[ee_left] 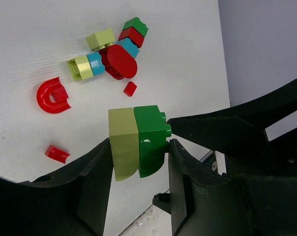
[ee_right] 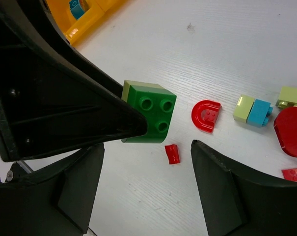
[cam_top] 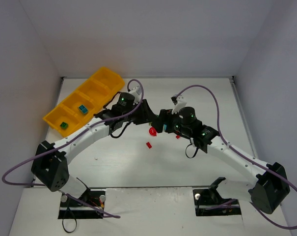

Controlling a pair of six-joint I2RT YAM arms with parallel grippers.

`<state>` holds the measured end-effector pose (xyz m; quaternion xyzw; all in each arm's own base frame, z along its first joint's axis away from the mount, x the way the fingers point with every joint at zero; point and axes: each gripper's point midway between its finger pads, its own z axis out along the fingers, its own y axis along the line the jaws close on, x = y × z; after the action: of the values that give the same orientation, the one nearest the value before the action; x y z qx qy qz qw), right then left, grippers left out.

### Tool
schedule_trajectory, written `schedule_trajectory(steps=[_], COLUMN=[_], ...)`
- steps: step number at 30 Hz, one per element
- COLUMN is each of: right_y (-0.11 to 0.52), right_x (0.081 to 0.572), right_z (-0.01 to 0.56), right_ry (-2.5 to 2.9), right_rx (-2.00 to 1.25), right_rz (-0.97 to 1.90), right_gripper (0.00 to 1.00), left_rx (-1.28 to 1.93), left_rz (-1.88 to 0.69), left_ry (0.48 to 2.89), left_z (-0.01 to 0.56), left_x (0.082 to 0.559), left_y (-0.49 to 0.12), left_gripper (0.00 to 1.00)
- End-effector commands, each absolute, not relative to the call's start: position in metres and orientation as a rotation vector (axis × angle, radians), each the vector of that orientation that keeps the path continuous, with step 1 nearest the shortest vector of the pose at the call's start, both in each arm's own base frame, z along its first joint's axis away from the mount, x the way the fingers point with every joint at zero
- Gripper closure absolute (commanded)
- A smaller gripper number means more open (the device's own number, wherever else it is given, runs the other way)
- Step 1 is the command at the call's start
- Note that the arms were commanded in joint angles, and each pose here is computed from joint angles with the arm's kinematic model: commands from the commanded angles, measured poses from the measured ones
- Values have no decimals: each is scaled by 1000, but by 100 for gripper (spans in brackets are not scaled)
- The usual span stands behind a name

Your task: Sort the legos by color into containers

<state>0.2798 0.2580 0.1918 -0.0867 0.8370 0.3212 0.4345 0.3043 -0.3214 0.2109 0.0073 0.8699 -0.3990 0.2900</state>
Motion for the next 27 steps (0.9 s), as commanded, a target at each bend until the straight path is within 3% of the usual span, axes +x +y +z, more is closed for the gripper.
schedule_trajectory(steps=[1,27], right_y=[266,274], right_x=[297,296], right_z=[239,257], right_ry=[1932,1860], right_rx=[-172,-180], right_rz=[841,906], right_gripper=[32,57], left_rx=[50,97], left_rz=[-1196,-1258], left_ry=[2129,2067], left_z=[270,274], left_x=[305,297], left_y=[-328,-330], left_gripper=[76,76])
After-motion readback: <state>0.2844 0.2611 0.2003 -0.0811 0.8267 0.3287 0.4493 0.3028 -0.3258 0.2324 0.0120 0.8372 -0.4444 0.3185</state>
